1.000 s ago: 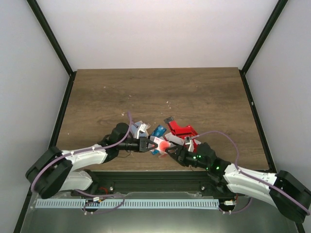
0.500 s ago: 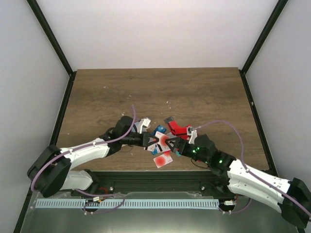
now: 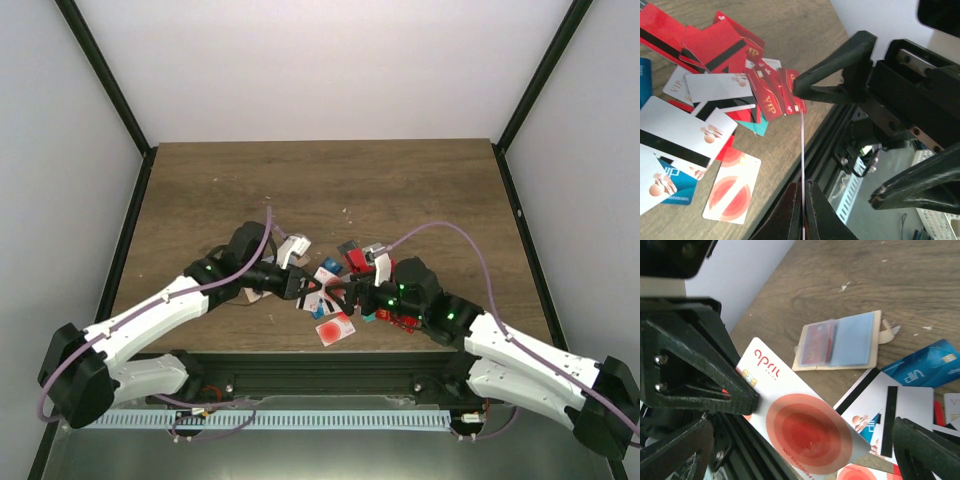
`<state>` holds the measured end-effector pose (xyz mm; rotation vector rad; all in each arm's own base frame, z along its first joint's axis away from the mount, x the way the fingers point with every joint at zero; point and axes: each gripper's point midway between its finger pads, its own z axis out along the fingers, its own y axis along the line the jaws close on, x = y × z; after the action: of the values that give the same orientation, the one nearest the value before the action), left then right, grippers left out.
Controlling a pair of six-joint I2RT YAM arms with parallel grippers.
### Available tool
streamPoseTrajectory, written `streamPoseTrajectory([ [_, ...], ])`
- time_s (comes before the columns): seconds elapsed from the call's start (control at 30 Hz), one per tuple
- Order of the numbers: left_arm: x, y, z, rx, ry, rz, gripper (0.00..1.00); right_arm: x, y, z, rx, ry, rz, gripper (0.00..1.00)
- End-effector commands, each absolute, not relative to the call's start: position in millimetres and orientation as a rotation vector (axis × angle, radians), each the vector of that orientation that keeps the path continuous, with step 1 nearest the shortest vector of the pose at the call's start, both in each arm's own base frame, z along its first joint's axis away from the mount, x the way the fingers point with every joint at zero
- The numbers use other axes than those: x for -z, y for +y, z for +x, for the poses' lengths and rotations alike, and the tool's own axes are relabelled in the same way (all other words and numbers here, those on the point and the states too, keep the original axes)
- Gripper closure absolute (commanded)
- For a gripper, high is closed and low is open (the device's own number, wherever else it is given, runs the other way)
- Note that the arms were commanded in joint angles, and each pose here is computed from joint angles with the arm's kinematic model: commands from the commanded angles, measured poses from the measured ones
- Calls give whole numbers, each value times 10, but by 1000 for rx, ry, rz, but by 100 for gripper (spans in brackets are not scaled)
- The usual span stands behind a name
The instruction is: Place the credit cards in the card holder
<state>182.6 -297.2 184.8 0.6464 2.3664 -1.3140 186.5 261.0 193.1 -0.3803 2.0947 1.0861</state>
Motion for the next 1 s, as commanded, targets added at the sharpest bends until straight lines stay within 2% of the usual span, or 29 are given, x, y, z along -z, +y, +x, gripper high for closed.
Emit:
streamPoseTrajectory([
  [0.0, -2037, -2898, 1604, 1358, 2370, 758, 96, -2083, 2746, 1651, -1203, 2012, -574, 2],
  [0.17, -2211, -2851, 1464, 1396, 2319, 821, 96, -2191, 2734, 1466, -1300, 1933, -638, 8],
  [0.3, -2307, -2839, 1381, 1437, 2282, 855, 96, -2299, 2744, 1292, -1383, 1872, -718, 19],
  [0.5, -2398, -2819, 1328, 1448, 2246, 890, 96, -2482, 2794, 1033, -1537, 1750, -844, 54],
  [0.53, -2411, -2816, 1319, 1449, 2242, 896, 96, -2499, 2803, 1009, -1553, 1740, -859, 62],
  [0.7, -2429, -2812, 1309, 1452, 2233, 902, 96, -2546, 2825, 935, -1601, 1708, -899, 87],
  [0.77, -2423, -2816, 1310, 1450, 2235, 906, 96, -2547, 2832, 920, -1617, 1704, -906, 96],
  [0.83, -2433, -2820, 1322, 1442, 2230, 905, 95, -2548, 2840, 919, -1626, 1703, -905, 99],
  [0.9, -2475, -2807, 1391, 1400, 2218, 876, 81, -2571, 2845, 946, -1626, 1703, -884, 99],
  [0.97, -2506, -2693, 1652, 1223, 2229, 736, 70, -2626, 2841, 1057, -1610, 1708, -795, 99],
])
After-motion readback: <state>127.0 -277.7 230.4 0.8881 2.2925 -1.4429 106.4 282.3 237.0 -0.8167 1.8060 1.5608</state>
